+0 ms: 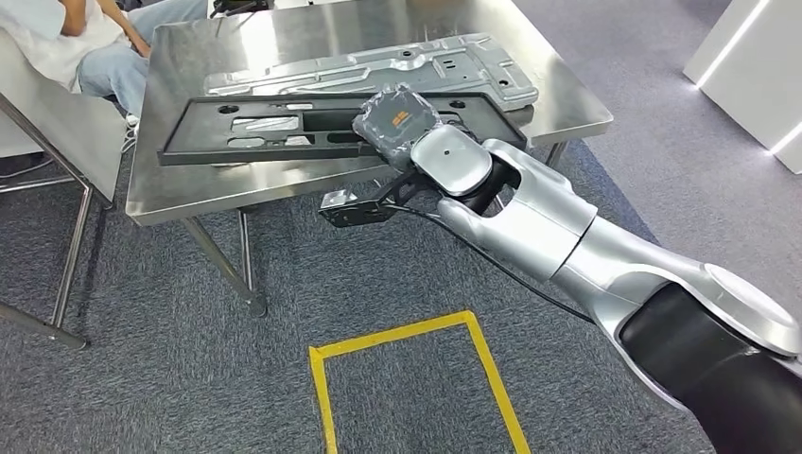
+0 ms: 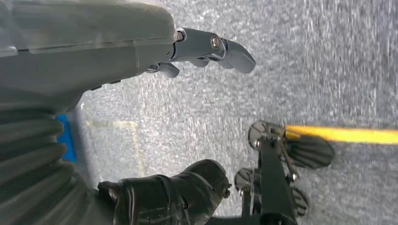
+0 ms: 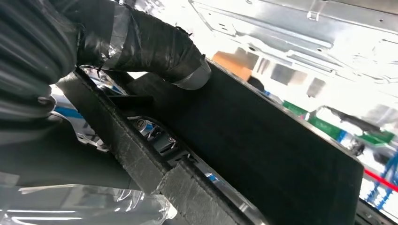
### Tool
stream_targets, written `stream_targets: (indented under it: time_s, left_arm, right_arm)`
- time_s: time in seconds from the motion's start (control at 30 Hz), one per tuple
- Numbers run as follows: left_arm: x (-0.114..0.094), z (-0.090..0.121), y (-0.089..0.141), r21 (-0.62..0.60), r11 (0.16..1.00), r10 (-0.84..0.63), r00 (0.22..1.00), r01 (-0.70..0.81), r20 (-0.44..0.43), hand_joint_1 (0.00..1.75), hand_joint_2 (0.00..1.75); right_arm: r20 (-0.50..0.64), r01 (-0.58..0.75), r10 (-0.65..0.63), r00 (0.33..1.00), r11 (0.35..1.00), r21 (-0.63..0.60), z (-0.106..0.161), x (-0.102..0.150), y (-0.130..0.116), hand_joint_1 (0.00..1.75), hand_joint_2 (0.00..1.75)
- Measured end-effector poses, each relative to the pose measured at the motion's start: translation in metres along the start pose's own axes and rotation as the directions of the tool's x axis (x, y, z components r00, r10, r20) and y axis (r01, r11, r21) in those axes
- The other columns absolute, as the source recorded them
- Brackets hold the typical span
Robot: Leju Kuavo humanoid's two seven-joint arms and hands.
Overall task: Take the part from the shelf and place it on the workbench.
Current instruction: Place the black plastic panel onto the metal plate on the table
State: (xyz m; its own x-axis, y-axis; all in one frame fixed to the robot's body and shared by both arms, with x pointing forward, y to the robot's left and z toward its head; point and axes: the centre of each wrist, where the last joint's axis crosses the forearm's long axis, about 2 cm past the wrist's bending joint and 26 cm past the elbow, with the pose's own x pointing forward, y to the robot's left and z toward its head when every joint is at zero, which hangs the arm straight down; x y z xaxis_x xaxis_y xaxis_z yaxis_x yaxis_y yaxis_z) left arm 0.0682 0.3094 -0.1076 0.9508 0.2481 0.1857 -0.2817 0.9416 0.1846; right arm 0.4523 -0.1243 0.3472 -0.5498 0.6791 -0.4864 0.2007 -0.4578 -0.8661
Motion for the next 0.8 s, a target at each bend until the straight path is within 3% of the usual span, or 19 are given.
stream_targets:
  time_s: [0.33, 0.8]
  left_arm:
    - [-0.001, 0.000, 0.001, -0.006, 1.000, -0.001, 1.000, 0.001, -0.009, 0.00, 1.75]
    - [-0.002, 0.000, 0.002, -0.003, 1.000, -0.008, 1.000, 0.008, -0.008, 0.00, 1.75]
  right_arm:
    - [-0.069, -0.008, 0.012, 0.998, 0.998, 0.056, -0.002, -0.019, 0.002, 1.75, 1.75]
    - [-0.085, -0.006, 0.012, 0.996, 0.997, 0.076, -0.004, -0.023, 0.004, 1.75, 1.75]
